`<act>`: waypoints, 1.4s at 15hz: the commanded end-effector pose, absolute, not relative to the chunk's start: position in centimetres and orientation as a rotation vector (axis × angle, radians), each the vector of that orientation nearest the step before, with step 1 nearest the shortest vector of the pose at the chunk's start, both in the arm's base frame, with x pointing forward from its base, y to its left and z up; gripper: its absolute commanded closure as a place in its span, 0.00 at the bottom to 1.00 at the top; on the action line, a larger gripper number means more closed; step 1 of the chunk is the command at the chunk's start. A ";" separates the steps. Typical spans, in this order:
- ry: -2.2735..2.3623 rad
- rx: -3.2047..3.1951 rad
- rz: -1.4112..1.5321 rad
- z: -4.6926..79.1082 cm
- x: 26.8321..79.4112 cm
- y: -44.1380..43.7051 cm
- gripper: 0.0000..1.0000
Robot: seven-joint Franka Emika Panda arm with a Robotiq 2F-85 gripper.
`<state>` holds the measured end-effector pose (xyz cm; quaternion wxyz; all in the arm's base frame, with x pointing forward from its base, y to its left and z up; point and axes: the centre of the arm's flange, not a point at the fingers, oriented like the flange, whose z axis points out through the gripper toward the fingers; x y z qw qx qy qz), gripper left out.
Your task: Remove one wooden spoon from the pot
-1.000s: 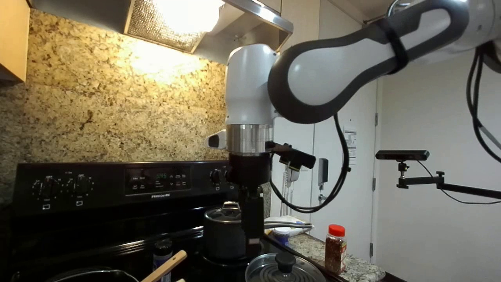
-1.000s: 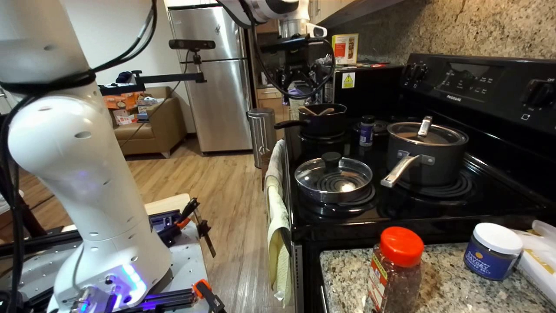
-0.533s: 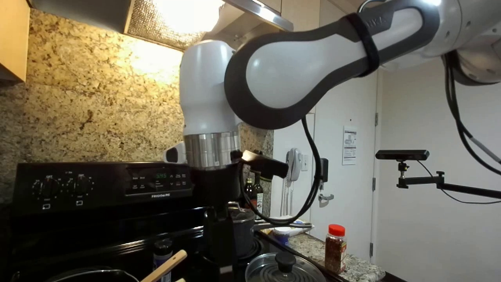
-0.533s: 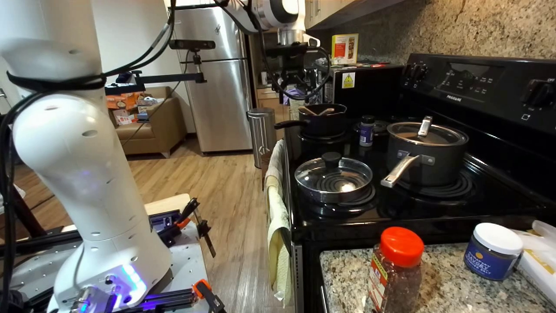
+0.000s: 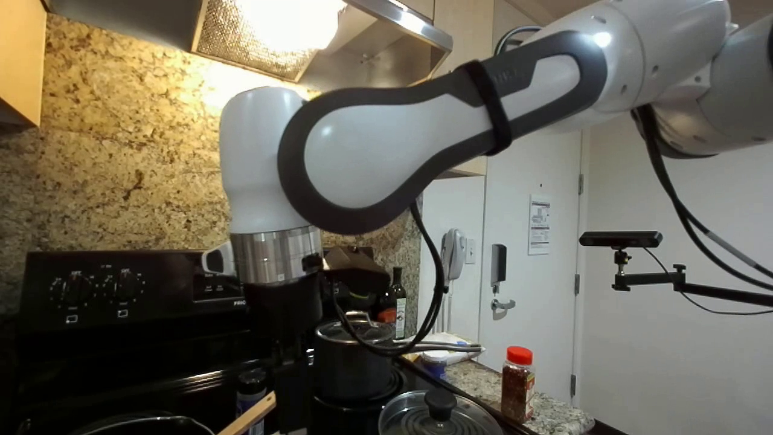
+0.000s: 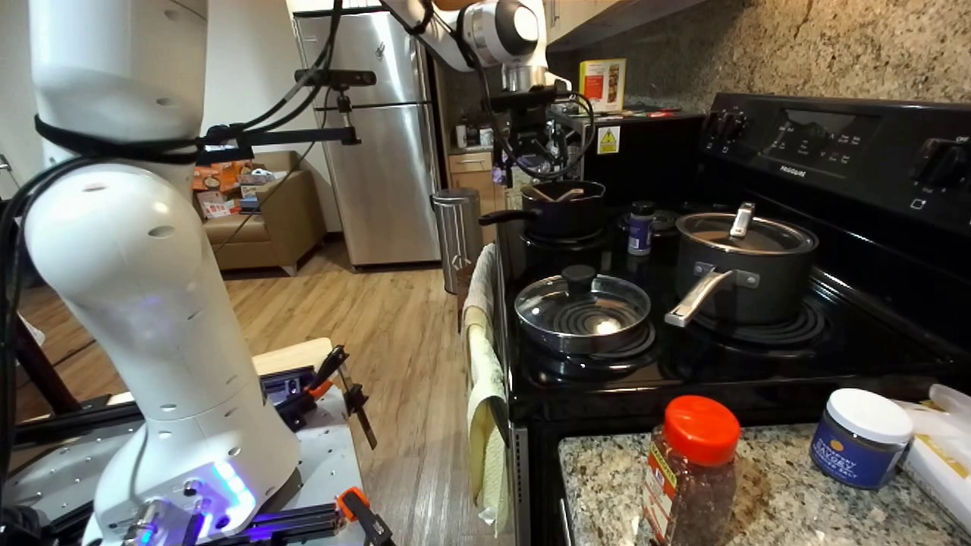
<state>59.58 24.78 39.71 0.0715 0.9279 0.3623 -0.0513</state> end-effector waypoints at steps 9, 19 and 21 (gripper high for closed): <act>1.149 2.777 -0.279 37.5 65.4 26.5 0.37; 1.157 2.777 -0.313 37.5 65.6 26.7 0.91; 1.160 2.782 -0.312 37.7 65.6 26.6 0.91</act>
